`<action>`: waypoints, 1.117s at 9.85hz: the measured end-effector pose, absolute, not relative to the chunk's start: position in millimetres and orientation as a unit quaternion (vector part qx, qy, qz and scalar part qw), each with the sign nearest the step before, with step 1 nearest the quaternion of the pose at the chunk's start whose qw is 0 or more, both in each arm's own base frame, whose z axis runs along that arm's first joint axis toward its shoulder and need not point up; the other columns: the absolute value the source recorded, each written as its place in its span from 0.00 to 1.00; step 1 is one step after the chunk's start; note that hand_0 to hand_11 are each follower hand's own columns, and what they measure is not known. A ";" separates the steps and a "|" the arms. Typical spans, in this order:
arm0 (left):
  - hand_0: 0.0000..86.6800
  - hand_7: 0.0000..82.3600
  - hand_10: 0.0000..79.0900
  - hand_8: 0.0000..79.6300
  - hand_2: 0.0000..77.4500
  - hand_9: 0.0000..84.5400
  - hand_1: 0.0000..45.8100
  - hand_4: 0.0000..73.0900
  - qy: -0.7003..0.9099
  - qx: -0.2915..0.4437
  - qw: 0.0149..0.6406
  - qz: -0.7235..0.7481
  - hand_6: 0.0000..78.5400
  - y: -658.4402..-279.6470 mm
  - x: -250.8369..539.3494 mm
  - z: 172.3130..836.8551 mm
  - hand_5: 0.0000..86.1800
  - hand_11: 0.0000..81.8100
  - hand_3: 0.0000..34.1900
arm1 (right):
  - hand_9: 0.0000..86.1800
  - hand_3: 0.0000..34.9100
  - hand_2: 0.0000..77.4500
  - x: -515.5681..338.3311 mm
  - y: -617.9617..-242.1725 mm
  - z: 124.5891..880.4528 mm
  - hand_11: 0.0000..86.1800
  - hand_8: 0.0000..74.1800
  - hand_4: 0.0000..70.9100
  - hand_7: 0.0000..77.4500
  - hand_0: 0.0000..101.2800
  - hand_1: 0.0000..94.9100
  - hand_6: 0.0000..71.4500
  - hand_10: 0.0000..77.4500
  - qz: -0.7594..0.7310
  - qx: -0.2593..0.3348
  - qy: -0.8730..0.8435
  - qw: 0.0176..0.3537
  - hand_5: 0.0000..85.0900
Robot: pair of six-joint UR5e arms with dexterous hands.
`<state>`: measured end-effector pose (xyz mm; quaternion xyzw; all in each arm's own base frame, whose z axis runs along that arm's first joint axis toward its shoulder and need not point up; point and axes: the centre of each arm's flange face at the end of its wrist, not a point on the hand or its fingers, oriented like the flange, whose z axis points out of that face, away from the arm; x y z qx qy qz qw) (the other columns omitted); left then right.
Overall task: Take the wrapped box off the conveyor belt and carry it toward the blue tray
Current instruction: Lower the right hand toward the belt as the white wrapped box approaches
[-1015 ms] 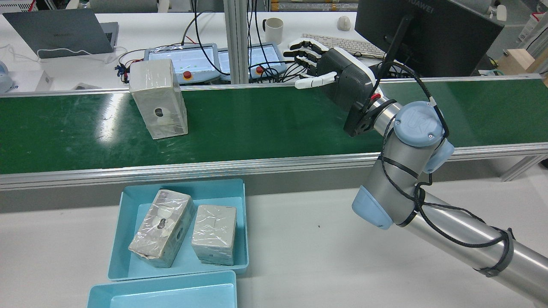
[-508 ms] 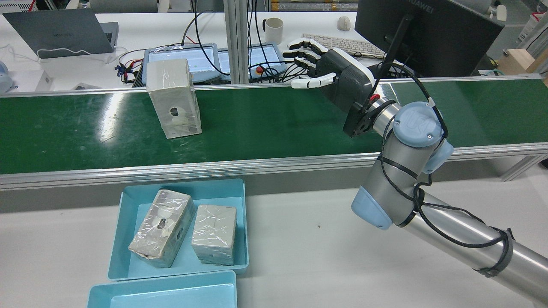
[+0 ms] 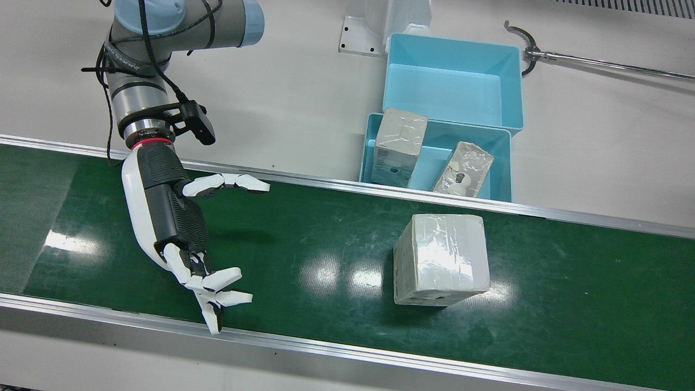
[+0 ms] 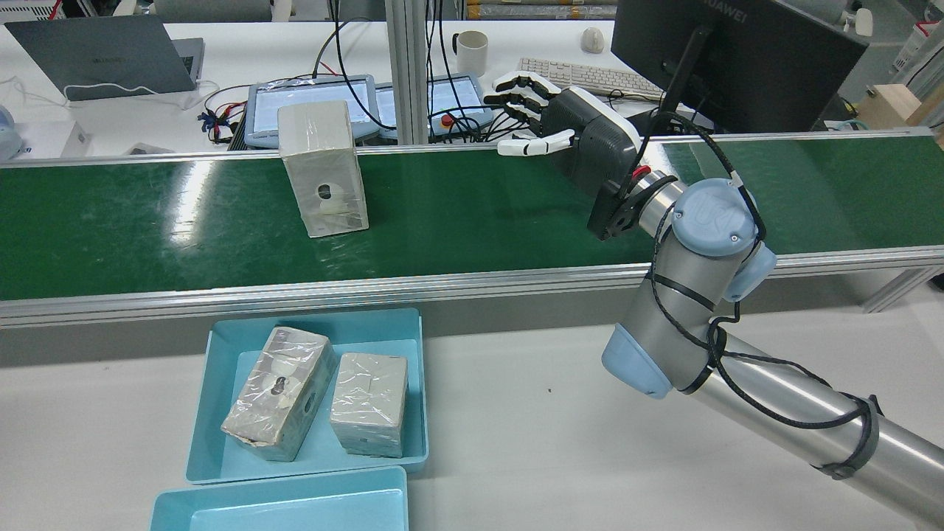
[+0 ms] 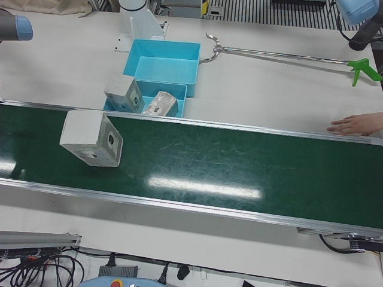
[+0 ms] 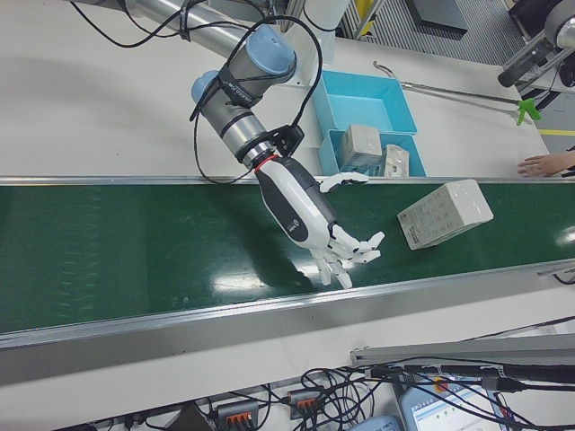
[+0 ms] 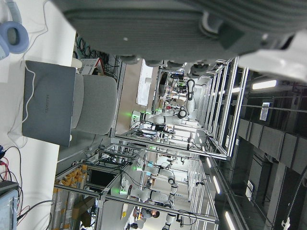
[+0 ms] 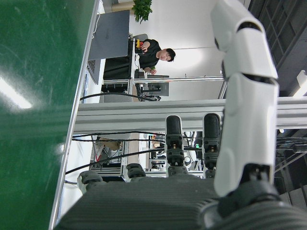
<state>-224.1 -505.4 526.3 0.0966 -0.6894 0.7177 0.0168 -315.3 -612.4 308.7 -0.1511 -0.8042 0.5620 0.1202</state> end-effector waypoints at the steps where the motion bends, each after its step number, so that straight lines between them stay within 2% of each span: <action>1: 0.00 0.00 0.01 0.00 0.01 0.00 0.00 0.00 -0.689 0.097 0.017 0.718 0.00 -505.5 -224.1 526.3 0.01 0.00 0.00 | 0.06 0.75 0.27 -318.4 -611.9 310.8 0.02 0.00 0.12 0.35 0.47 0.16 0.05 0.00 0.564 -0.151 -0.803 0.123 0.48; 11: 0.00 0.00 0.01 0.00 0.01 0.00 0.00 0.00 -0.689 0.097 0.017 0.718 0.00 -505.4 -224.1 526.3 0.01 0.00 0.00 | 0.07 0.73 0.29 -329.3 -610.3 318.8 0.01 0.00 0.15 0.35 0.47 0.16 0.05 0.00 0.569 -0.153 -0.797 0.131 0.48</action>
